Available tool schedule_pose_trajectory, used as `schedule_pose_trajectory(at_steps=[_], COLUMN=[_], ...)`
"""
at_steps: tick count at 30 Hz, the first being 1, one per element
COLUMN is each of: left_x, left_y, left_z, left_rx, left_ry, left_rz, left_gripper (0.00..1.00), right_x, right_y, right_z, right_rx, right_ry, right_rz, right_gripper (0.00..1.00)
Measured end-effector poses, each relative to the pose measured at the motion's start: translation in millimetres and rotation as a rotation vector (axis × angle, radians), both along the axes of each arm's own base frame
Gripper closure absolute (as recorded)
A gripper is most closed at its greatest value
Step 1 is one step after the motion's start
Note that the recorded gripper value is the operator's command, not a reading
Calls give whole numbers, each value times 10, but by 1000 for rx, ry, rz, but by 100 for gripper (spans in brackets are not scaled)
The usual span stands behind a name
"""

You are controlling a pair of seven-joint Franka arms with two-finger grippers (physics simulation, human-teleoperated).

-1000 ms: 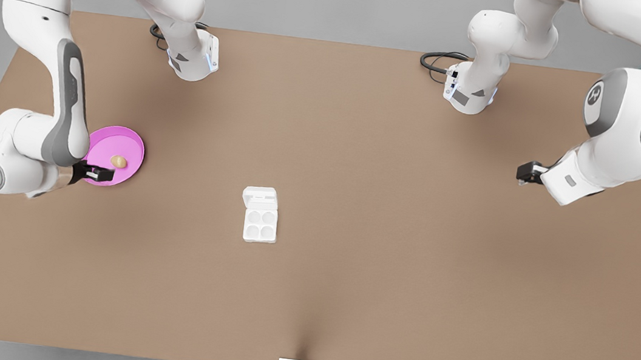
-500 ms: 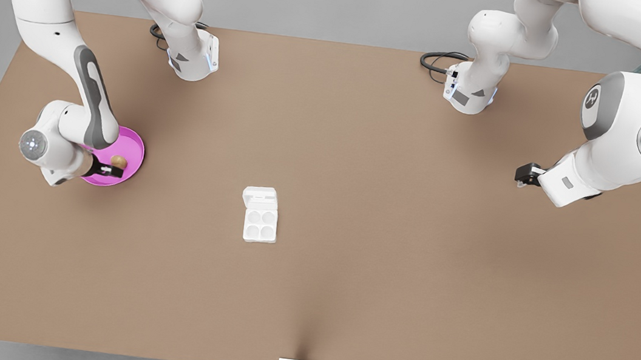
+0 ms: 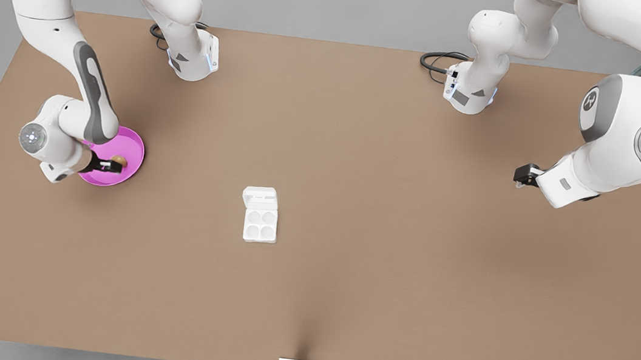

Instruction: Pack egg into the box and close the box lid

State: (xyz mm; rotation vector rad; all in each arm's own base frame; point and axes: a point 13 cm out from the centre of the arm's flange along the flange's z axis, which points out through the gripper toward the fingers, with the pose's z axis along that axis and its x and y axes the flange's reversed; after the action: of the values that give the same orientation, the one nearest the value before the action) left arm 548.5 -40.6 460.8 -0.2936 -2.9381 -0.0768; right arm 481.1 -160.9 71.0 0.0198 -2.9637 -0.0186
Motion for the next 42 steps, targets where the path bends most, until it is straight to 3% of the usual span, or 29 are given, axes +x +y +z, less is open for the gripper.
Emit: schedule_pose_trajectory(at_steps=[12, 18, 23, 26, 33, 42], left_x=[-1, -2, -3, 0, -3, -3], left_y=[0, -13, -18, -16, -19, -26], left_z=[-15, -15, -26, -44, -48, -56], left_rx=[0, -1, 0, 0, 0, -1], left_ry=[3, 4, 6, 10, 11, 13], left_rz=[-4, -8, -10, -10, -11, -12], left_gripper=[0, 0, 0, 0, 0, 0], right_x=[-5, -325, -390, -503, -308, -238], right_y=[376, 387, 379, 353, 309, 105], right_z=[-51, -83, -112, -169, -158, -166], right_rx=[38, 45, 50, 47, 33, 30], right_ry=[22, 66, 75, 47, -51, -87], right_rz=[77, 76, 77, 70, 79, 54], right_gripper=[0, 0, 0, 0, 0, 0])
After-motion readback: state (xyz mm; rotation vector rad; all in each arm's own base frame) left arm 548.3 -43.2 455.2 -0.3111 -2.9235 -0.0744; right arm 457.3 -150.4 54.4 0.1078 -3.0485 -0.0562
